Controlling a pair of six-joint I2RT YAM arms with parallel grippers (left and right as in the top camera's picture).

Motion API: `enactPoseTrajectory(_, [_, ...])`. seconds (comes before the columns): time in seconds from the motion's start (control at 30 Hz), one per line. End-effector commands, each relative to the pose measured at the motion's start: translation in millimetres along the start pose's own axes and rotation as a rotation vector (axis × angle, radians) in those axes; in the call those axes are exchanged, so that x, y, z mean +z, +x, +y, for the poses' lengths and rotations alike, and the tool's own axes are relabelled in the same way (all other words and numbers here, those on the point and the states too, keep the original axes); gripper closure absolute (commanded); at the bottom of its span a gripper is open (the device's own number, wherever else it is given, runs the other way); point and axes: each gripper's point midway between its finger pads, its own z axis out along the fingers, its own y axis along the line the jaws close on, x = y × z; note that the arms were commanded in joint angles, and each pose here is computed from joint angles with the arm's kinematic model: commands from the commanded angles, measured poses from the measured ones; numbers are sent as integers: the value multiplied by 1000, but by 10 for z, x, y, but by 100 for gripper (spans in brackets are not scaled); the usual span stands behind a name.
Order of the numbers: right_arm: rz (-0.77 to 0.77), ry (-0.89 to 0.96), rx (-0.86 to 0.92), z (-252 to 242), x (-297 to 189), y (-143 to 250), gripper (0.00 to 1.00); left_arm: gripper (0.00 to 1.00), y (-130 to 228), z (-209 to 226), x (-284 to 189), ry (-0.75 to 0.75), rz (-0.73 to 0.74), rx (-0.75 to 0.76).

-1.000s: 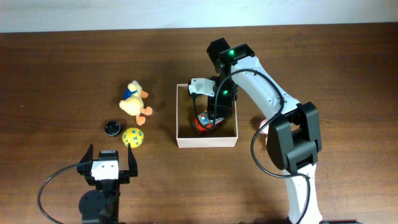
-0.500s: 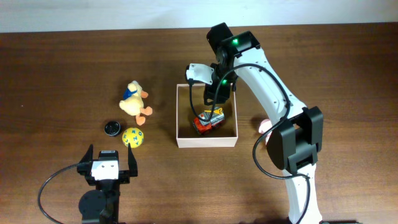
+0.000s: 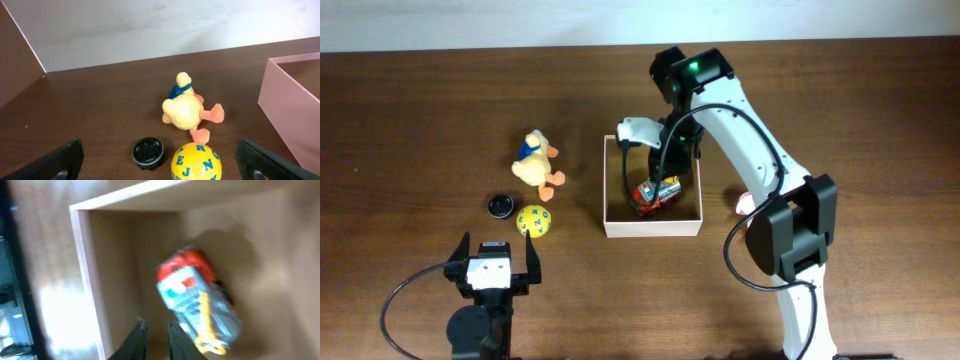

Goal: Pack container
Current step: 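Open the right gripper and release the truck inside the box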

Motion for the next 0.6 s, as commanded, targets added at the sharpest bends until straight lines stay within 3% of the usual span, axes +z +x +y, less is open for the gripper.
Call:
enactPoseTrajectory(0.0, [-15,-70,-35,271,36,-167,87,1,32,-10,9,6,0,19])
enactPoseTrajectory(0.23, [25,-115,-45,460,89,-177,96,1,32,-10,9,6,0,19])
enactPoseTrajectory(0.57, [67,-165,16,484,306,-34,96,1,32,-10,9,6,0,19])
